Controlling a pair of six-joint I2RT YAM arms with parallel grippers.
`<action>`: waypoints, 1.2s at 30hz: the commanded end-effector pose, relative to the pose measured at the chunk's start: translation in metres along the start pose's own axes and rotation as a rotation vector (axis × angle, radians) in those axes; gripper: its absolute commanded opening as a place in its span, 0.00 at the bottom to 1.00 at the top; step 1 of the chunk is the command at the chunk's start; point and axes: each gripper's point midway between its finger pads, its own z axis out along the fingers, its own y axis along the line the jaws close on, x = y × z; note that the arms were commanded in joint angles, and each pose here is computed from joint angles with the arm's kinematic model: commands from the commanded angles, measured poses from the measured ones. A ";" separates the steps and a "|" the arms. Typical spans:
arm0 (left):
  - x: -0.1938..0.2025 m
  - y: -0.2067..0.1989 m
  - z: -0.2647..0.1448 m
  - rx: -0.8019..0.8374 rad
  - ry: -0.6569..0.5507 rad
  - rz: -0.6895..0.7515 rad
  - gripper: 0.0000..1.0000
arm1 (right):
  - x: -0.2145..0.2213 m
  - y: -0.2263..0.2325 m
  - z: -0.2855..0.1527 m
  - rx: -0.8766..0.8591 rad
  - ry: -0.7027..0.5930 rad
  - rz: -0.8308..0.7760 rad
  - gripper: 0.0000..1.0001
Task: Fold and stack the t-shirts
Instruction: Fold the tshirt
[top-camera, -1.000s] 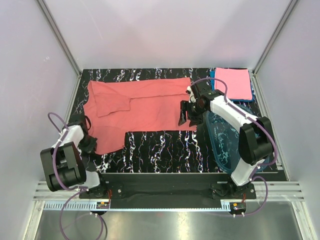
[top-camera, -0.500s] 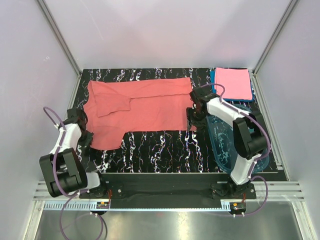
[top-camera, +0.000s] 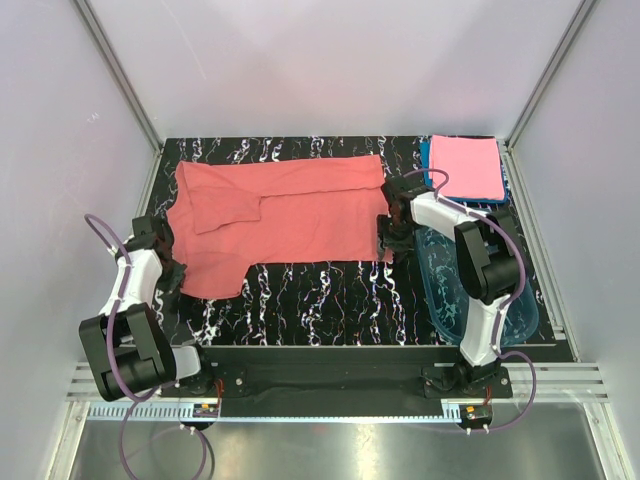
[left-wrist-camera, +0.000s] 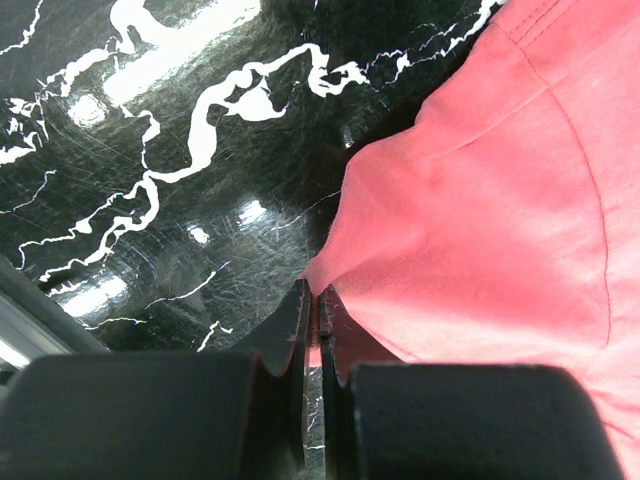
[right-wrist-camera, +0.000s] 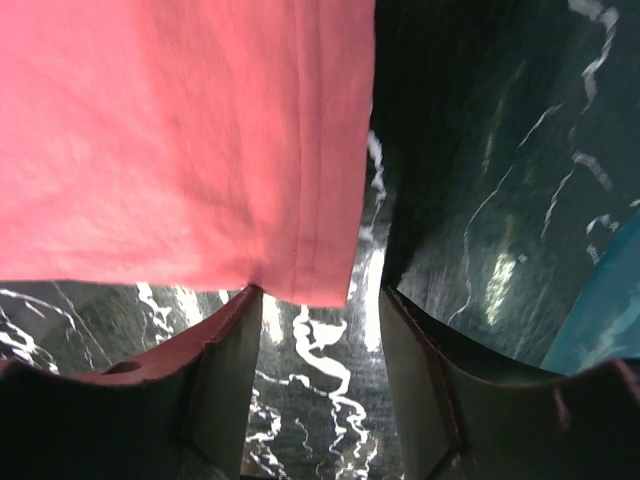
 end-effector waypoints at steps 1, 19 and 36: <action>-0.006 -0.004 -0.004 0.036 -0.025 -0.009 0.00 | -0.027 -0.001 0.000 0.011 -0.075 0.004 0.56; -0.018 0.003 -0.029 0.041 -0.095 0.015 0.00 | 0.011 0.015 -0.030 -0.105 0.009 0.016 0.04; -0.107 -0.147 -0.065 0.298 -0.179 0.145 0.00 | -0.077 0.029 -0.040 -0.223 -0.014 0.156 0.00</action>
